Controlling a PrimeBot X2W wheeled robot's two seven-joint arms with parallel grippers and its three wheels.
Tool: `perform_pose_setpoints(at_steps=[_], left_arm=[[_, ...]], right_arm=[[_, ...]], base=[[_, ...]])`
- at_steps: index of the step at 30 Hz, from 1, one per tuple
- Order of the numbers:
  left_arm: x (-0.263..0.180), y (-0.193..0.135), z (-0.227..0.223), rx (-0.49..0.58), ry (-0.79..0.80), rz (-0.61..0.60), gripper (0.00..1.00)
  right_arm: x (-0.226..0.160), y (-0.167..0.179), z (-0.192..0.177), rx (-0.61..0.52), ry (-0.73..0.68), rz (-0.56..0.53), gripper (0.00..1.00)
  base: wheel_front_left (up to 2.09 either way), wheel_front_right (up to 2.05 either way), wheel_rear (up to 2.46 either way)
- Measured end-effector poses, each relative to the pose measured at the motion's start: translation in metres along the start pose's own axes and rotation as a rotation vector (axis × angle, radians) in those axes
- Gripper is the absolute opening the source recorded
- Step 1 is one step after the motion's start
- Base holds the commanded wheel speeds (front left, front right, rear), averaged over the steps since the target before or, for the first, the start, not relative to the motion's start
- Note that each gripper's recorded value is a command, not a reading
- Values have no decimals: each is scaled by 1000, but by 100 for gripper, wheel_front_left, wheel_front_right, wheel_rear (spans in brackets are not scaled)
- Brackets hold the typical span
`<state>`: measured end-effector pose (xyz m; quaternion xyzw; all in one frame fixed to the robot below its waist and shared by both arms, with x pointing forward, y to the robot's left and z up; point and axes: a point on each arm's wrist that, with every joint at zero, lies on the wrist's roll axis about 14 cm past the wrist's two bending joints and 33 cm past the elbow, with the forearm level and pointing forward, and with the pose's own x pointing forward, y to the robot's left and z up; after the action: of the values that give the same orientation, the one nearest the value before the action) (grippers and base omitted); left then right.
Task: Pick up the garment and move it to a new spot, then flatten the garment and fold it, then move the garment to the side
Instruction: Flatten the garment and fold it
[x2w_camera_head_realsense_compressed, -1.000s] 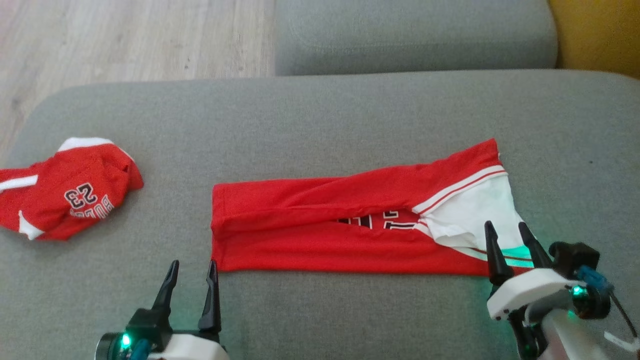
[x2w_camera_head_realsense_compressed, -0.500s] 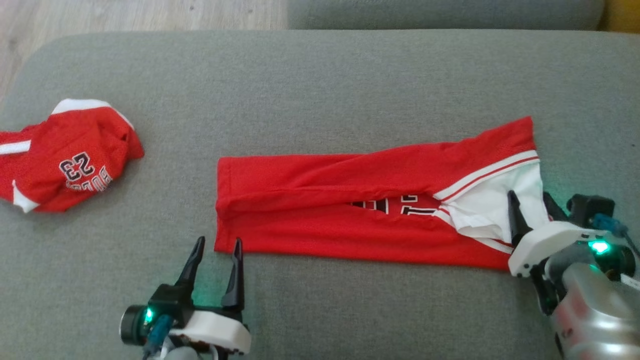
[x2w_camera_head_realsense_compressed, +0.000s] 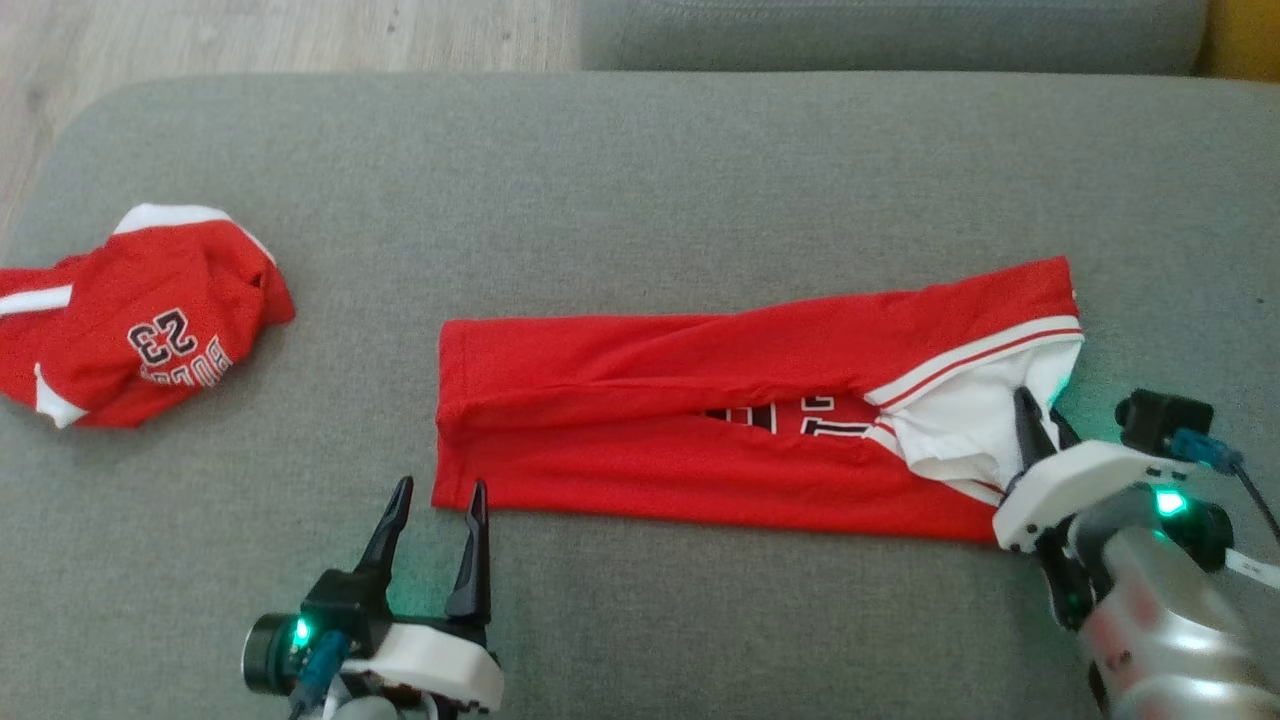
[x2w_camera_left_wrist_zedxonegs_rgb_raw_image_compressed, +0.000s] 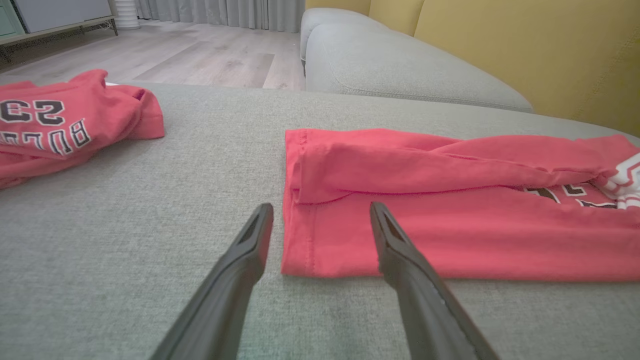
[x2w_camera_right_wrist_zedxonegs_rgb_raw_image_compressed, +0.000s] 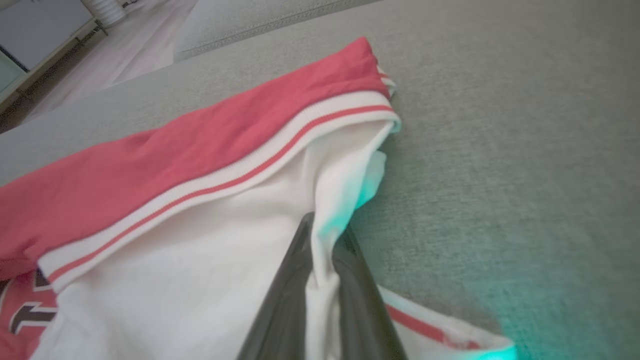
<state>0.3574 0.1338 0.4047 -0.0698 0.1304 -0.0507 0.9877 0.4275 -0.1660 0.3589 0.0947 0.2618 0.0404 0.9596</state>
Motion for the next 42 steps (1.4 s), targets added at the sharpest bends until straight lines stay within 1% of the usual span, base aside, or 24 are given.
perform_pose_setpoints(at_steps=[3,6,8,10,12,14,21,28,31,32,38,39,40,42], left_arm=[[-2,-3,4,2,-13,-7,100],[-4,-6,9,6,-30,-17,100],[-8,-8,10,7,-35,-23,100],[-13,-10,6,-2,-28,-27,100],[-17,-13,4,-8,-24,-34,100],[-21,-15,2,-9,-22,-36,100],[-36,-5,-2,-15,-20,-6,100],[-53,14,-5,-27,-29,58,100],[-63,22,-11,-36,-20,93,100],[-63,22,-11,-36,-20,93,100],[-79,34,-13,-48,-29,145,100],[-81,37,-14,-51,-30,156,100],[-83,39,-14,-53,-31,165,100],[-86,42,-14,-56,-34,176,100]], right_arm=[[-9,-13,3,1,-35,-27,0],[-20,-35,10,-2,-71,-73,0],[-26,-47,26,-7,-118,-96,0],[-27,-42,49,-13,-190,-78,0],[-29,-26,68,-10,-258,-34,0],[-31,-4,74,-8,-291,24,0],[-43,98,41,12,-255,291,0],[-56,187,34,33,-225,540,0],[-61,216,25,24,-189,619,0],[-61,216,25,24,-189,619,0],[-64,264,20,-20,-146,739,0],[-64,270,17,-26,-132,751,35],[-63,273,14,-24,-118,754,100],[-61,274,12,-22,-104,752,100]], base=[[0,0,0],[0,0,0],[0,0,0],[0,0,0],[0,0,0],[0,0,0],[0,0,0],[0,0,0],[0,0,0],[0,0,0],[0,0,0],[0,0,0],[0,0,0],[0,0,0]])
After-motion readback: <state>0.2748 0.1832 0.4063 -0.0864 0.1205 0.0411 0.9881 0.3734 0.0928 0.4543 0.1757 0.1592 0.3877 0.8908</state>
